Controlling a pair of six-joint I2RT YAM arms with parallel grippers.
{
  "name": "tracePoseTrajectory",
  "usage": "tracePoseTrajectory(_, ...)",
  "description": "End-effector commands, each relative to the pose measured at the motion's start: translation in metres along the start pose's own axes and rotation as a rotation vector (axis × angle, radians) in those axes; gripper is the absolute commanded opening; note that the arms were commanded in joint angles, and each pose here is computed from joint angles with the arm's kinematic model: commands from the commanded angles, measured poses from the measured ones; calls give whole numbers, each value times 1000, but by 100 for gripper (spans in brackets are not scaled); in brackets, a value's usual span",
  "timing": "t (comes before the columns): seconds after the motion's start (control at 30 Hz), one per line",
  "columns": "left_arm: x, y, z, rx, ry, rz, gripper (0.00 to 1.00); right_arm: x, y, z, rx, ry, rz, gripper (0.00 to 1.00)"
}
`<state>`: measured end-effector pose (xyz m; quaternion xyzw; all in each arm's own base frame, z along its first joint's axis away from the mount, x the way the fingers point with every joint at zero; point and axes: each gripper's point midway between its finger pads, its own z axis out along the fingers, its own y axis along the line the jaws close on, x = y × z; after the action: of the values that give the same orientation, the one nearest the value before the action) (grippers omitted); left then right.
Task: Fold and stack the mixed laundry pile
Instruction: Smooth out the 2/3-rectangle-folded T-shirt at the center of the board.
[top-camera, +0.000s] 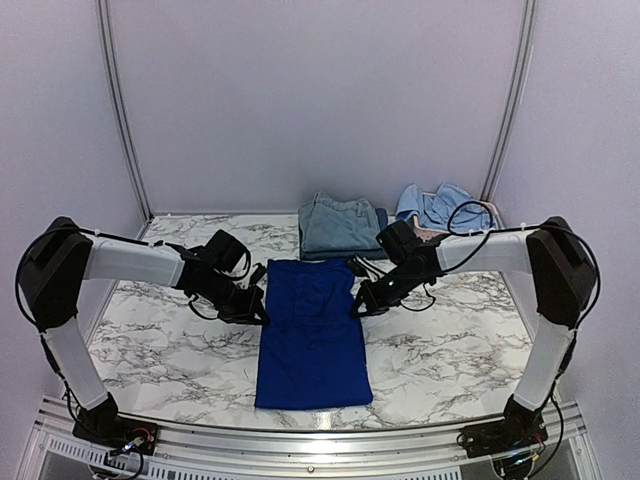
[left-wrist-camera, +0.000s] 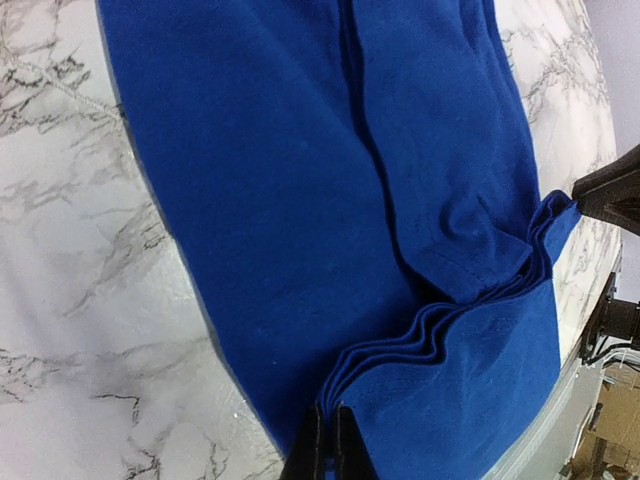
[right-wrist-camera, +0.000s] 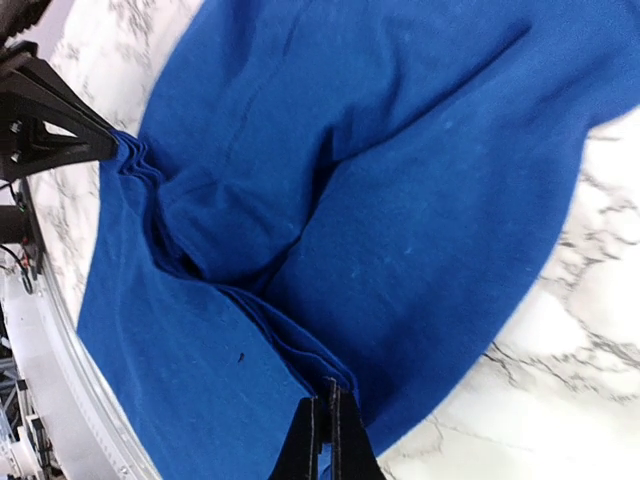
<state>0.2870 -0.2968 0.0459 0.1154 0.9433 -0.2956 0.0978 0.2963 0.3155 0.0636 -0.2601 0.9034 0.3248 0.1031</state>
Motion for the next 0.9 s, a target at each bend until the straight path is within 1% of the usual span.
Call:
tracePoseTrajectory(0.0,-24,-26,-23,64,-84,68,0,-8,0,-26,14,-60,9,0)
tracePoseTrajectory(0.2,-21,-22,-10,63,-53,65,0,3,-12,-16,22,-31,34,0)
tracePoseTrajectory(0.33,-21,-6,0,10,-46,42,0,4,-22,-7,46,-12,45,0)
tracePoseTrajectory(0.37,-23,-2,-2,-5,-48,31,6,1,-24,-8,62,-10,45,8)
tracePoseTrajectory(0.43,-31,1,-12,-6,-76,7,35,-12,-28,-17,93,-41,42,22)
tracePoseTrajectory(0.47,-39,1,-19,-7,-104,9,47,-23,-28,-25,101,-74,41,25)
tracePoseTrajectory(0.5,-50,-1,-27,-14,-139,26,53,-36,-30,-32,104,-111,43,25)
tracePoseTrajectory(0.53,-61,-1,-35,-25,-172,43,55,-50,-32,-38,110,-146,43,25)
tracePoseTrajectory(0.6,-85,-2,-43,-18,-215,43,55,-73,-37,-44,129,-187,42,25)
tracePoseTrajectory(0.63,-94,-3,-41,-5,-215,38,54,-84,-39,-44,143,-199,38,24)
tracePoseTrajectory(0.73,-119,-11,-30,31,-212,42,45,-108,-48,-30,149,-201,29,20)
tracePoseTrajectory(0.8,-132,-12,-21,37,-213,36,36,-118,-54,-21,154,-196,27,17)
tracePoseTrajectory(0.87,-144,-16,-13,56,-216,30,30,-124,-62,-11,163,-189,28,15)
